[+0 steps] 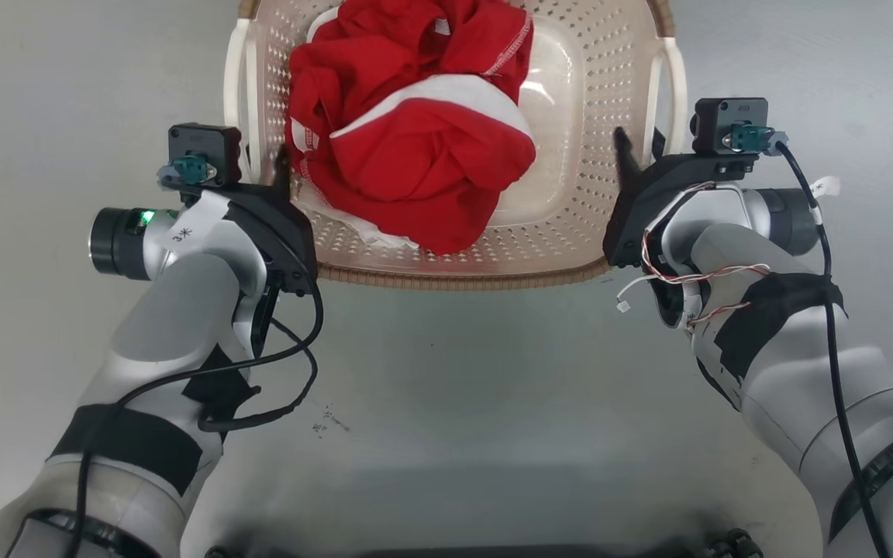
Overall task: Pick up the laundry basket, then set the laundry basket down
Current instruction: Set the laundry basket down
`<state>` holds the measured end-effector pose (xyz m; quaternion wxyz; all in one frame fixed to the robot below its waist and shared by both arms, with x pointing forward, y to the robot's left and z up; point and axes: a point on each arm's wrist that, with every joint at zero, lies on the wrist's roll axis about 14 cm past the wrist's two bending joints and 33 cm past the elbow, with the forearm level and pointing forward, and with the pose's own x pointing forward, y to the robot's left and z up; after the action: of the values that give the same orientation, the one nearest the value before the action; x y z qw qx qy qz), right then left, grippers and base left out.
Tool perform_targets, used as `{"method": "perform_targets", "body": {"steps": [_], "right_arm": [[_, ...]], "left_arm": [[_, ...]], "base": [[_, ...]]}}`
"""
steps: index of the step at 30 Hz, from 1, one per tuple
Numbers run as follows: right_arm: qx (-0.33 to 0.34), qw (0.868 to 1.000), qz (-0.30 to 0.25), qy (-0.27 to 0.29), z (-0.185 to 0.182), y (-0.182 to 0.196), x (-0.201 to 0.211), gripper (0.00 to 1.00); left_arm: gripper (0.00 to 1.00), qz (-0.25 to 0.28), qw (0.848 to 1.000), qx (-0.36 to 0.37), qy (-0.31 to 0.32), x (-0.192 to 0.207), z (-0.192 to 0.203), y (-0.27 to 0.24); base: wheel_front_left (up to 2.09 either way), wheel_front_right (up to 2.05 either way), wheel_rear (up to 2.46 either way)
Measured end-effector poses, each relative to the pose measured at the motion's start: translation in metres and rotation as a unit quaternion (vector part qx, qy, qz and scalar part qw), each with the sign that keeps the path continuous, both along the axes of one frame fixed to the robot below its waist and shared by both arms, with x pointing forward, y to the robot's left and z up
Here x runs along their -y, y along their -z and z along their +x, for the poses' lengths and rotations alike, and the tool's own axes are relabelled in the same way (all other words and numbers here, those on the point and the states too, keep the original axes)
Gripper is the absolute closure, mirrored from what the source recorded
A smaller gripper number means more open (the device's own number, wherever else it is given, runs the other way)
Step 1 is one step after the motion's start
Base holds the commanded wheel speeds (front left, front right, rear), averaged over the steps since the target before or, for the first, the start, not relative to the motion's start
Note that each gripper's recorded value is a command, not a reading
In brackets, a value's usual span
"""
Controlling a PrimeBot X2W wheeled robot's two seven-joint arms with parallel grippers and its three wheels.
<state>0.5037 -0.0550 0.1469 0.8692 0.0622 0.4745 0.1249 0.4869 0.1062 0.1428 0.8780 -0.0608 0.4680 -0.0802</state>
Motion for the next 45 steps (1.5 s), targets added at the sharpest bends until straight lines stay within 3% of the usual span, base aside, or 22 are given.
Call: {"method": "perform_targets", "body": {"steps": [1, 2, 3, 18, 30, 45], "right_arm": [[0.001, 1.0, 0.001, 0.0, 0.001, 0.0, -0.001, 0.0], [0.005, 1.0, 0.003, -0.001, 0.002, -0.001, -0.003, 0.0], [0.008, 1.0, 0.006, -0.001, 0.003, -0.002, -0.006, 0.0], [0.063, 0.998, -0.012, 0.005, 0.025, -0.031, 0.007, 0.0], [0.136, 0.991, -0.005, 0.011, 0.049, -0.092, 0.018, 0.0], [0.193, 0.98, 0.042, 0.024, 0.029, -0.171, 0.009, 0.0]], "left_arm": [[0.35, -0.004, 1.0, 0.003, 0.0, 0.002, 0.002, -0.001], [0.07, -0.006, 1.0, 0.004, 0.001, 0.004, 0.002, -0.001], [0.0, -0.006, 1.0, 0.005, 0.001, 0.005, 0.003, -0.001], [0.0, -0.001, 0.999, 0.051, -0.006, -0.003, 0.021, -0.029], [0.0, -0.033, 0.992, 0.121, -0.011, 0.003, 0.037, -0.086], [0.0, -0.087, 0.976, 0.189, -0.063, -0.002, 0.014, -0.16]], "base": [[0.0, 0.0, 0.0], [0.0, 0.0, 0.0], [0.0, 0.0, 0.0], [0.0, 0.0, 0.0], [0.0, 0.0, 0.0], [0.0, 0.0, 0.0]]}}
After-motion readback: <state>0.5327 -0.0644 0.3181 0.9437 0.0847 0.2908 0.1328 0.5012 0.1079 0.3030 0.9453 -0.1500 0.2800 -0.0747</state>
